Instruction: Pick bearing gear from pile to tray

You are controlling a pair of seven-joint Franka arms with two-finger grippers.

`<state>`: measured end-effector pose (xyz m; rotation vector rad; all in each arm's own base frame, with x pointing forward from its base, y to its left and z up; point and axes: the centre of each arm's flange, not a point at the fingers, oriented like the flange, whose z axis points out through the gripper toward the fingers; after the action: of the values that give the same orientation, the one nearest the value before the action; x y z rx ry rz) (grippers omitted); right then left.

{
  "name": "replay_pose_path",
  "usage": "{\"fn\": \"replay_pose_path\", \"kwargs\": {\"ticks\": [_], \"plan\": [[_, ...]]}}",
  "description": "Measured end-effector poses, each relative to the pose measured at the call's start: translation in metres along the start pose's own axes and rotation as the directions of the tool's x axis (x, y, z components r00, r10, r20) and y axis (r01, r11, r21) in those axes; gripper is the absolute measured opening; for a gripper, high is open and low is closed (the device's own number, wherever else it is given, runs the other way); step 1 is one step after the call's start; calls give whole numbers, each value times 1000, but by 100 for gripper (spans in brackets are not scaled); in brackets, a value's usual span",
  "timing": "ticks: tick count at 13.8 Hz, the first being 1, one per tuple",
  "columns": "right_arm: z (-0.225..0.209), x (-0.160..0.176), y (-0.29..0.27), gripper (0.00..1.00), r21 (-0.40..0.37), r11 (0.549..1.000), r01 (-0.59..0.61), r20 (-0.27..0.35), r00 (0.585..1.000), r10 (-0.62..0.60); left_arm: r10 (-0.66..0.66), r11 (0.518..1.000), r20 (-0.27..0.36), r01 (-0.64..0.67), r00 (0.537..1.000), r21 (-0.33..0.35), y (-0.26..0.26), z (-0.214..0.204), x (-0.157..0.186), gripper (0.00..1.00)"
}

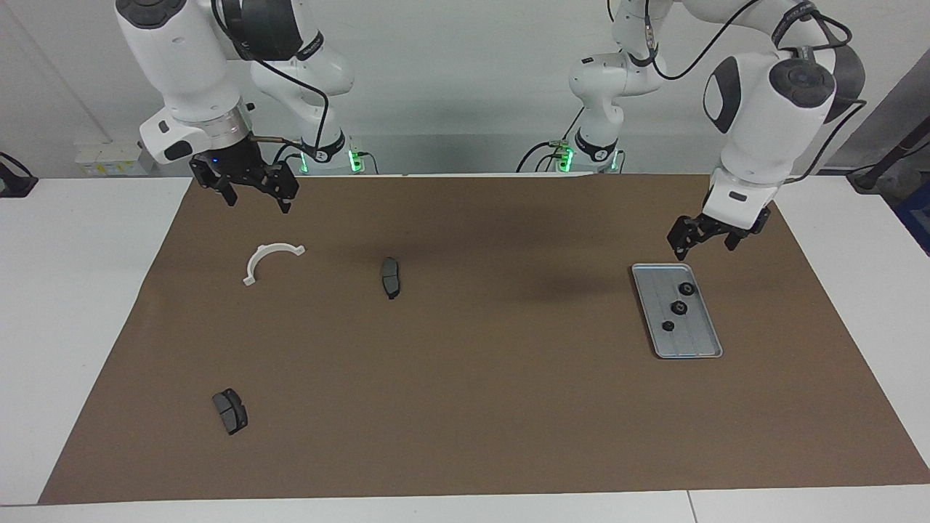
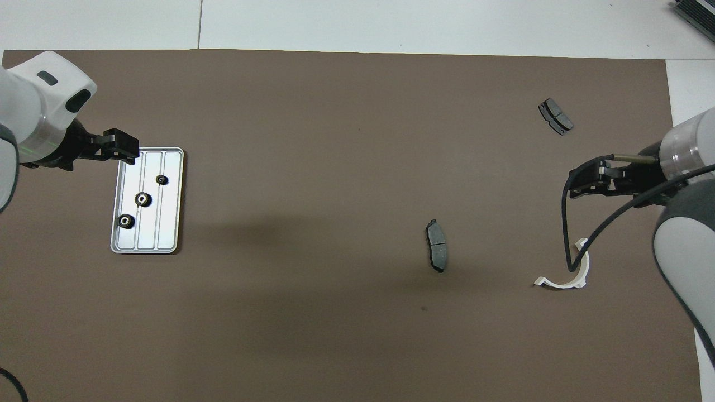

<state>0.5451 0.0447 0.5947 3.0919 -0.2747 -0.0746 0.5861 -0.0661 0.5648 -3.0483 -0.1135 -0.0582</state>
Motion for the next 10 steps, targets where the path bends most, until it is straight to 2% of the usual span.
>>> {"fn": "replay_pose_path", "kwargs": {"ticks": [4,7,10], "plan": [[0,0,0,100,0,1000,0,0,1000,0,0,999,0,0,1000,-52,0,-49,-33,100],[0,0,0,100,0,1000,0,0,1000,0,9,995,14,-8,1000,-96,3,-51,-37,100],[0,0,0,100,0,1000,0,0,1000,0,5,994,25,-2,1000,-111,1,-47,-36,100]]}}
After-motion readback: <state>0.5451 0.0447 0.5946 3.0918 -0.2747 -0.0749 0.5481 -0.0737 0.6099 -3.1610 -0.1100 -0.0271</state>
